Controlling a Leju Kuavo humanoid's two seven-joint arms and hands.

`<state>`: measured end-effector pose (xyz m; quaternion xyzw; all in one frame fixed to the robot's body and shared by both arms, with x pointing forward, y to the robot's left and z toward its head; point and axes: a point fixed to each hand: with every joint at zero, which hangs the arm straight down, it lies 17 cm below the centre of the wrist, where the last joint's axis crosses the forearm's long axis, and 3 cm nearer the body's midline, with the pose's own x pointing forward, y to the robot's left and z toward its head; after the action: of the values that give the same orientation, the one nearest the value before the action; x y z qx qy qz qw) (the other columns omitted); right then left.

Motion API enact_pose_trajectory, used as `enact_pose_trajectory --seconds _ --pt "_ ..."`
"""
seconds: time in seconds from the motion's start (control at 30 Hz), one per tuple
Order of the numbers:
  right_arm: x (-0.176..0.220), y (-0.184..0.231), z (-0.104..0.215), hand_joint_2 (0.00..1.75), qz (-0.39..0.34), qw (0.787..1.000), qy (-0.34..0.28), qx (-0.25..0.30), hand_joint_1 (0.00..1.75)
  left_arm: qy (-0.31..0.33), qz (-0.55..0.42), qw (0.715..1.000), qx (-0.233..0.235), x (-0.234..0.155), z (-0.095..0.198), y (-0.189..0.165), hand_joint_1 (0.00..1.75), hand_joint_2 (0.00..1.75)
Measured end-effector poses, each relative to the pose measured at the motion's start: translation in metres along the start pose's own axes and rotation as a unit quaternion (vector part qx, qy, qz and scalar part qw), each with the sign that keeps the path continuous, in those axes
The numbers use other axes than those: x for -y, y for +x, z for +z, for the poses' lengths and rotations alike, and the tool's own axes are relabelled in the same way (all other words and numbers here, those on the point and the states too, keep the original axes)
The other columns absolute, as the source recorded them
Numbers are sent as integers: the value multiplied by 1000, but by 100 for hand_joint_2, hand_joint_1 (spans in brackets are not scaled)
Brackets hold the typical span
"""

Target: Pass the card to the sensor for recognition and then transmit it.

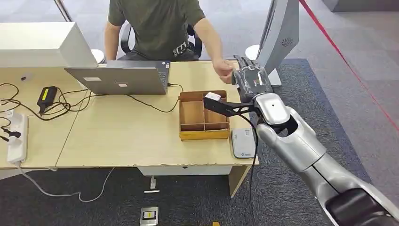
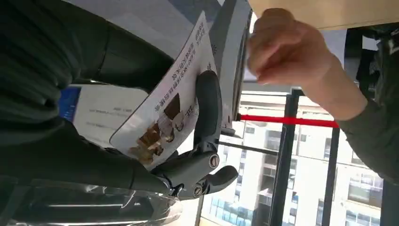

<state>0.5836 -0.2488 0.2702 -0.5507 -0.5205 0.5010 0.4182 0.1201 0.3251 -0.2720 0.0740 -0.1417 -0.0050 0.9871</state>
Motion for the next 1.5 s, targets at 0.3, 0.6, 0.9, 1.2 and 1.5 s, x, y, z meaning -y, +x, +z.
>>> enact_pose_trajectory --seconds 0.3,0.6,0.9,1.2,1.5 --pt "-12 4 6 175 -46 999 7 8 175 1 8 1000 1 0 0 -1 0 0" --pt "-45 -3 20 175 -44 999 27 -1 175 15 20 1000 -9 -6 0 -6 0 0" --pt "-78 -16 31 175 -40 998 51 -13 175 21 23 999 -12 -8 0 -8 0 0" --pt "-115 -23 42 175 -45 995 85 -20 175 25 23 999 -15 -10 -1 -9 0 0" --pt "-157 -41 54 175 -55 990 122 -46 175 26 23 999 -14 -10 -1 -9 0 0"
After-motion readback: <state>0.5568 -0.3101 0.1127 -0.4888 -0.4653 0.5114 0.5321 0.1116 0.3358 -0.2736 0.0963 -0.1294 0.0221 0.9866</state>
